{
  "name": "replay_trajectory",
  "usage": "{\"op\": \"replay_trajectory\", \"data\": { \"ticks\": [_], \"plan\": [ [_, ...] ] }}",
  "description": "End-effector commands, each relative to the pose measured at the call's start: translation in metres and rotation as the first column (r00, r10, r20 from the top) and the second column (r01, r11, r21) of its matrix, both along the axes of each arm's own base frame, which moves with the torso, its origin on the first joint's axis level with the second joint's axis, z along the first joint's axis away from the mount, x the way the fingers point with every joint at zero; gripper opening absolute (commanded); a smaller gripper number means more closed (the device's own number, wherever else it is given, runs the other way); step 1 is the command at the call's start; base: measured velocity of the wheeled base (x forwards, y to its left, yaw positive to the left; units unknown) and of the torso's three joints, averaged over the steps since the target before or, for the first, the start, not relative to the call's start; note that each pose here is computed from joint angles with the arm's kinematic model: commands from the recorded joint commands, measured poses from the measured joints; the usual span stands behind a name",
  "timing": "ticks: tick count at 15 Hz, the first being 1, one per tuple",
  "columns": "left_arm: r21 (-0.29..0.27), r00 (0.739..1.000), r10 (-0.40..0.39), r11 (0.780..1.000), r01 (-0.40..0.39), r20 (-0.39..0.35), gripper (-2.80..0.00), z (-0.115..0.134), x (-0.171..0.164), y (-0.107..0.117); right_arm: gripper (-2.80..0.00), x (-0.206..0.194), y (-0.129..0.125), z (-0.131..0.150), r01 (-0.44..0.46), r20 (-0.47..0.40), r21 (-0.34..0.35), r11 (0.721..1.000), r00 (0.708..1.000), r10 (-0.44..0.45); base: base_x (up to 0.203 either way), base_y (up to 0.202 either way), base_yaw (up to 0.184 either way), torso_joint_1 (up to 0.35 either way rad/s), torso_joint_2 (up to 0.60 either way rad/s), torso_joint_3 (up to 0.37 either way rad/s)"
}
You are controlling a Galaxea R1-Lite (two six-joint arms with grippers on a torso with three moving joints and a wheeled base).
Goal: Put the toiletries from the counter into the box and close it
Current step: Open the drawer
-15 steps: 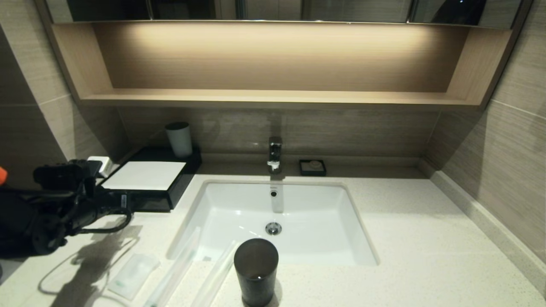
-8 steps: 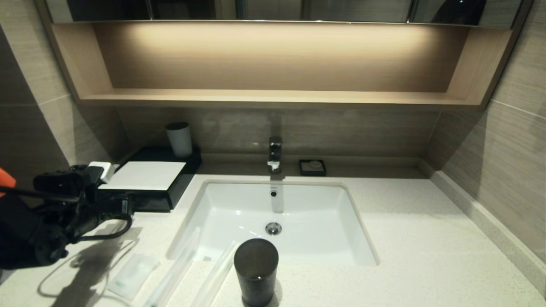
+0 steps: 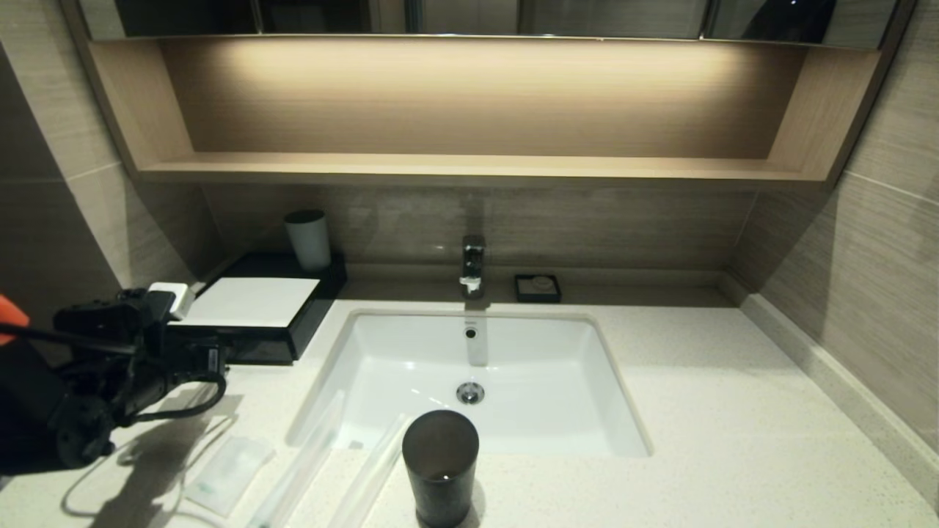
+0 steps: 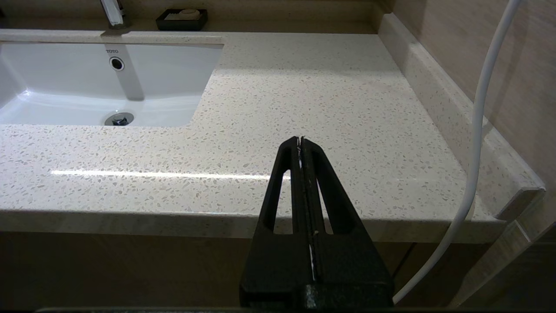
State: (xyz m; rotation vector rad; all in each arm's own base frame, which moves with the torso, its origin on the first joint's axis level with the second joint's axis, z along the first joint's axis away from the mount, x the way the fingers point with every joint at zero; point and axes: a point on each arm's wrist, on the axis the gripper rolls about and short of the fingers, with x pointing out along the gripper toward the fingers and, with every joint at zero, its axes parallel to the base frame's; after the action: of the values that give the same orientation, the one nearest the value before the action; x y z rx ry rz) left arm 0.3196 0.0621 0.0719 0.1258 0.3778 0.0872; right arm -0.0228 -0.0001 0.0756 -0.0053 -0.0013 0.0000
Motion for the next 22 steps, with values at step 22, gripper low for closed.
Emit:
{"op": "replay_trajectory", "data": {
  "ticks": [22],
  "plan": [
    [0.003,1.0,0.002,1.0,-0.002,0.015,-2.8,-0.009,0.024,0.005,-2.8,0.0,0.0,0.0,0.0,-0.001,-0.001,1.0,1.0,0.0,0.0,0.0,0.0,0.0,0.0,0.0]
  ]
}}
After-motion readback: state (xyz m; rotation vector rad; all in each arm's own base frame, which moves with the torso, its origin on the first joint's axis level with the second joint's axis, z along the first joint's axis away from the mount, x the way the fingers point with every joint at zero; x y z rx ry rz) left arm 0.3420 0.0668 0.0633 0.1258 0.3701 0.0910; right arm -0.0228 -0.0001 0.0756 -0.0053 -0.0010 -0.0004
